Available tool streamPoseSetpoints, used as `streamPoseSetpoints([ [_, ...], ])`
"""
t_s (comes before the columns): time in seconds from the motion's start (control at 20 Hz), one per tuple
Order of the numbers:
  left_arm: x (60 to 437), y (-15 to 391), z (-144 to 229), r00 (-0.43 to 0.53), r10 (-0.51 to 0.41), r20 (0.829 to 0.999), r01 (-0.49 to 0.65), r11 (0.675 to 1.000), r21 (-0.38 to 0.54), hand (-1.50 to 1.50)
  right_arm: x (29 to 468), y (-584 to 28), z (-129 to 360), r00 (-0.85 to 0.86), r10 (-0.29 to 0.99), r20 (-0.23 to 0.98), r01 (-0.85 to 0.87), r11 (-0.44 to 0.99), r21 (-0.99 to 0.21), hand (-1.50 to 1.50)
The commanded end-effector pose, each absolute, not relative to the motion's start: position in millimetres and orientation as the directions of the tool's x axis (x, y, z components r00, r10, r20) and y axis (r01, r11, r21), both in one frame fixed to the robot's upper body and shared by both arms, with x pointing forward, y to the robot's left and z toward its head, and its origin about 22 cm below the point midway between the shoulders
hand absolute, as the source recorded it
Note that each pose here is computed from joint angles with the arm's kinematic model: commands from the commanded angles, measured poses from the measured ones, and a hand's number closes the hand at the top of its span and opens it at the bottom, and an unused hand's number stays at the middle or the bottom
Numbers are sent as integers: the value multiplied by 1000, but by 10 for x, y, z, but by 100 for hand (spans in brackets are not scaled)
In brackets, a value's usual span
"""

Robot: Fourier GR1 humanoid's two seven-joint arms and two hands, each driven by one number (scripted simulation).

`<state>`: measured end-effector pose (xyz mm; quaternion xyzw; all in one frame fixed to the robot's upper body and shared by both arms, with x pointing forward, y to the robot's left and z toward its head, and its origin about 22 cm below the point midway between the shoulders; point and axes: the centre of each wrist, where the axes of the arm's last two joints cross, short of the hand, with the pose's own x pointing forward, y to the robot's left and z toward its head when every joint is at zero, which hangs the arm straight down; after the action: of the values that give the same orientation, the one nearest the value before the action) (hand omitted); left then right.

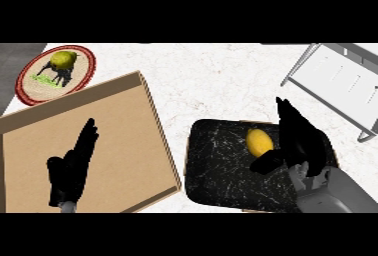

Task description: Pick the lemon from the tray and place it in the tiered basket

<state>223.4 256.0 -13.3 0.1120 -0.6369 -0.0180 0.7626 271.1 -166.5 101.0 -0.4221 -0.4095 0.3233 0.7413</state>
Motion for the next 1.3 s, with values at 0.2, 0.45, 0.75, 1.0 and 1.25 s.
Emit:
streamPoseSetpoints([
  [0.2, 2064, 2420, -419, 261, -167, 951, -121, 972, 204, 0, 2844, -1400, 879, 629, 766, 132, -278, 380, -882, -150],
  [0.45, 2113, 2492, -419, 274, -159, 948, -119, 973, 197, 0, 3048, -1493, 776, 642, 757, 123, -315, 407, -857, -150],
  [0.75, 2166, 2410, -336, 260, -154, 953, -124, 974, 192, 0, 3095, -1511, 725, 643, 760, 93, -340, 392, -855, -150],
  [1.0, 2093, 2502, -368, 275, -146, 950, -134, 973, 188, 0, 3144, -1571, 668, 665, 741, 95, -374, 440, -816, -150],
  [1.25, 2164, 2581, -405, 269, -162, 949, -124, 972, 201, 0, 3158, -1607, 635, 674, 733, 95, -386, 459, -800, -150],
])
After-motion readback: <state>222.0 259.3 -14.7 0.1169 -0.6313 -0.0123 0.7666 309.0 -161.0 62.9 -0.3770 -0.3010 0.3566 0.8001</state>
